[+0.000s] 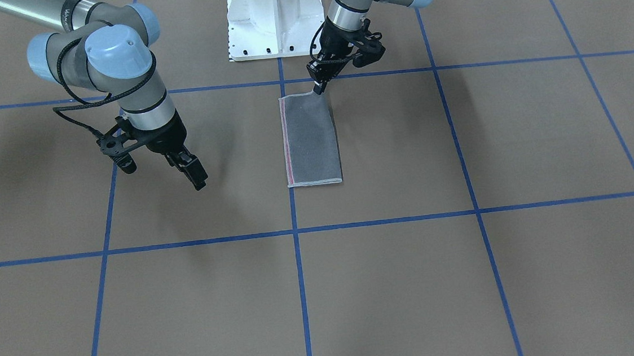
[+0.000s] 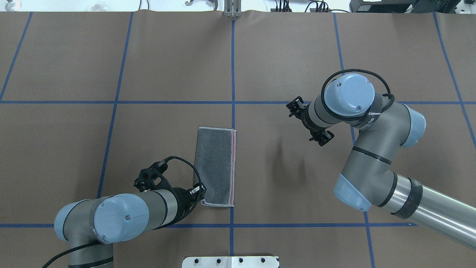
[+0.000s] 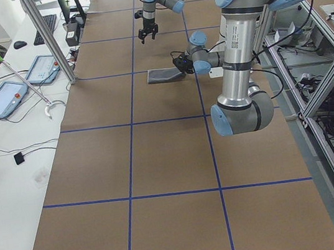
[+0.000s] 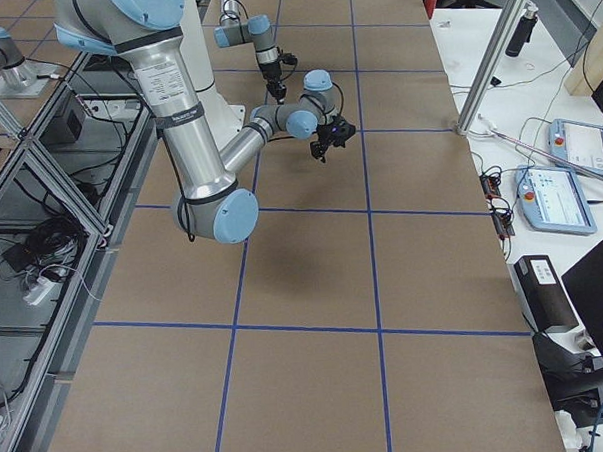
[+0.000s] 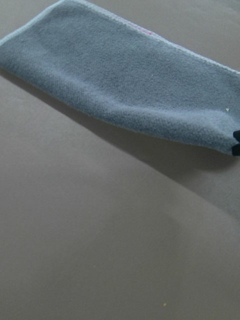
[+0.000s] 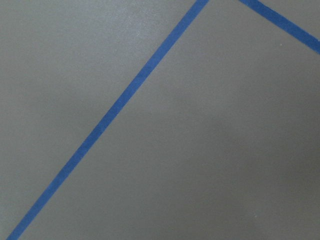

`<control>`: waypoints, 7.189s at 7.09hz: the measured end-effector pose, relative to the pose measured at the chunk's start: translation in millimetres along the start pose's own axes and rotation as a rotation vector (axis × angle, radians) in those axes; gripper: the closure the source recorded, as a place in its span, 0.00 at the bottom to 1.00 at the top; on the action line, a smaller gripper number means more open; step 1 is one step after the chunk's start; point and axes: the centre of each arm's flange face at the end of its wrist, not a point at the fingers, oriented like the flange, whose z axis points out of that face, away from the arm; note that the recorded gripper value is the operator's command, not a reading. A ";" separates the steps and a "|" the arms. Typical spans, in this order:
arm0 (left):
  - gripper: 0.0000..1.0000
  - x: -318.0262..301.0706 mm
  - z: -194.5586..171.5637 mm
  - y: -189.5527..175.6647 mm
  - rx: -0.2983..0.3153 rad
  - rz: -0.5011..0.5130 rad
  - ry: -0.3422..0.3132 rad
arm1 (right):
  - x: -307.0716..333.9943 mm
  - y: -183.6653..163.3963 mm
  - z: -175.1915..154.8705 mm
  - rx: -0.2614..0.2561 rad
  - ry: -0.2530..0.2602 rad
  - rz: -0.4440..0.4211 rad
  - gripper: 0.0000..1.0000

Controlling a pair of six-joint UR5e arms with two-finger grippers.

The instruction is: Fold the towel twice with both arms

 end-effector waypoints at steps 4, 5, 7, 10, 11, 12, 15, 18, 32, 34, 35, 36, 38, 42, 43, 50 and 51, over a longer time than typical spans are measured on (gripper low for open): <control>1.00 18.2 -3.9 -2.4 0.001 -0.003 0.029 | 0.0 0.3 1.1 0.001 0.001 -0.001 0.00; 1.00 25.9 -2.2 -2.0 0.005 -0.007 0.036 | 0.3 0.0 1.5 0.002 0.002 0.000 0.00; 1.00 59.0 5.1 -10.9 0.031 -0.024 0.064 | 0.9 -0.3 2.1 0.002 0.003 0.000 0.00; 1.00 99.2 12.2 -53.4 0.101 -0.057 0.096 | 2.3 -1.2 3.3 0.003 0.007 -0.001 0.00; 1.00 113.4 16.1 -63.8 0.120 -0.067 0.103 | 3.5 -2.0 4.1 0.004 0.009 -0.001 0.00; 1.00 129.5 20.8 -67.3 0.131 -0.075 0.111 | 4.3 -2.6 4.6 0.004 0.011 -0.002 0.00; 1.00 173.3 39.2 -82.5 0.171 -0.097 0.115 | 13.1 -12.8 7.6 0.012 0.025 -0.030 0.00; 1.00 199.1 50.1 -125.1 0.221 -0.122 0.099 | 17.0 -18.6 8.6 0.014 0.032 -0.043 0.00; 0.00 221.1 1.2 -238.2 0.133 -0.147 0.115 | -47.8 9.6 45.2 -0.033 -0.119 -0.089 0.00; 0.00 190.4 -24.5 -268.3 0.106 -0.152 0.101 | -78.8 38.3 50.1 -0.067 -0.192 -0.123 0.05; 0.00 180.8 -33.8 -277.6 0.100 -0.146 0.098 | -93.5 57.1 44.9 -0.081 -0.217 -0.139 0.08; 0.00 176.6 -38.2 -282.7 0.100 -0.144 0.096 | -105.6 70.6 37.9 -0.090 -0.239 -0.157 0.08; 0.00 174.5 -40.4 -286.3 0.101 -0.144 0.095 | -115.3 75.8 41.8 -0.054 -0.259 -0.240 0.12; 0.00 175.1 -41.5 -285.9 0.100 -0.145 0.096 | -124.5 86.1 63.6 -0.042 -0.328 -0.351 0.26; 0.00 175.3 -42.0 -286.3 0.101 -0.145 0.097 | -123.4 88.2 65.1 -0.043 -0.332 -0.368 0.26; 0.00 177.9 -51.2 -295.9 0.097 -0.151 0.102 | -115.1 91.1 76.5 -0.042 -0.315 -0.383 0.61; 0.00 178.1 -51.5 -296.2 0.097 -0.151 0.102 | -114.3 90.5 77.2 -0.041 -0.314 -0.382 0.74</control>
